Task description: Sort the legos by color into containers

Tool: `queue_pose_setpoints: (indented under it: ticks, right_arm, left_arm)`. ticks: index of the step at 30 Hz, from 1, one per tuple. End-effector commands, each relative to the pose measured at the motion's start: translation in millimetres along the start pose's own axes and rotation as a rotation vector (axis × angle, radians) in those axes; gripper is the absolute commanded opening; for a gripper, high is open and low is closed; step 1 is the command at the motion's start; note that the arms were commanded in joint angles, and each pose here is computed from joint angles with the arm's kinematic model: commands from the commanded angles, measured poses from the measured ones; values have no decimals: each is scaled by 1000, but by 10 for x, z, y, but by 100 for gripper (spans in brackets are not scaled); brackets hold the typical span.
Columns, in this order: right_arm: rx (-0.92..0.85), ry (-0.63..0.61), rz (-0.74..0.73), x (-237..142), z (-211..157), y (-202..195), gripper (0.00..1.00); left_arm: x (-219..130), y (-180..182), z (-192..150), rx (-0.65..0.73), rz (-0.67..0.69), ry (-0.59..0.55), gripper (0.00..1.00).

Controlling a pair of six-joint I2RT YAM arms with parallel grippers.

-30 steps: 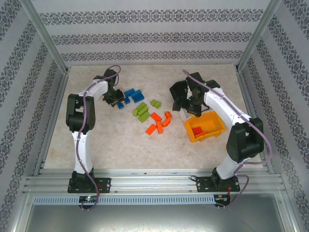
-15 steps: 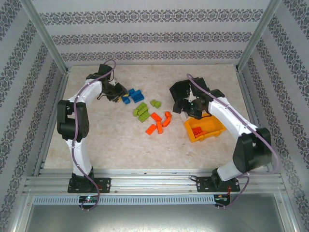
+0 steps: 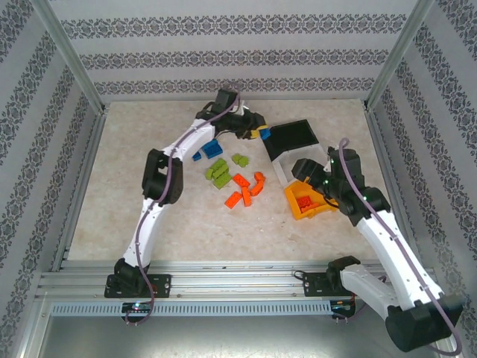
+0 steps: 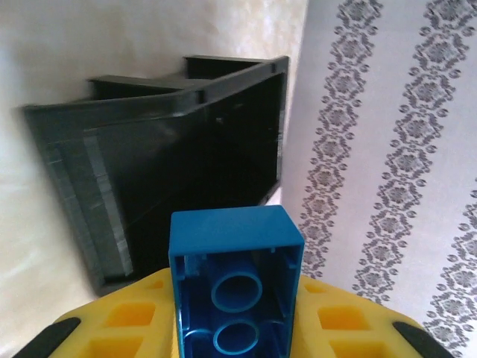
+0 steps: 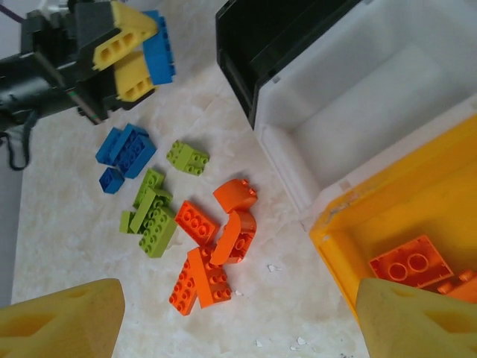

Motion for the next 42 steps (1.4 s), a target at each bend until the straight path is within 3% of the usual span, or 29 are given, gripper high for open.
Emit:
queue_pose_setpoints:
  ticks: [1, 7, 10, 13, 26, 31, 36, 42]
  right_arm:
    - [85, -62, -46, -37, -10, -161, 81]
    - [89, -56, -51, -90, -21, -171, 81]
    - [98, -42, -53, -75, -45, -183, 82]
    - [108, -36, -53, -61, -70, -198, 83]
    - [104, -5, -42, 33, -114, -139, 82]
    - [40, 146, -60, 304, -202, 19, 80]
    - [-126, 383, -86, 750, -318, 379, 80]
    - [-271, 637, -212, 1223, -409, 565, 80]
  left_arm:
    - [174, -272, -20, -19, -95, 27, 30]
    - [452, -183, 40, -85, -149, 19, 34]
    - [487, -146, 59, -99, -151, 21, 48]
    - [492, -136, 56, -97, -146, 24, 56]
    - [385, -194, 30, -70, -143, 54, 59]
    - [-97, -156, -10, 46, 48, 10, 59]
    - [-962, 156, -90, 153, 409, -74, 59]
    - [-1907, 598, -354, 158, 618, -163, 60]
Point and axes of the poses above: each hand's point on the last joint's axis, 136 mm out from that joint toward the fingers, its own x axis out along the fingers, its own y axis along the line the jaws close on, z = x × y, the point moved 5 cm from there along -x, back along the fingers, and after that the axes turned 3 degrees about -x, right-handed, at the moved point
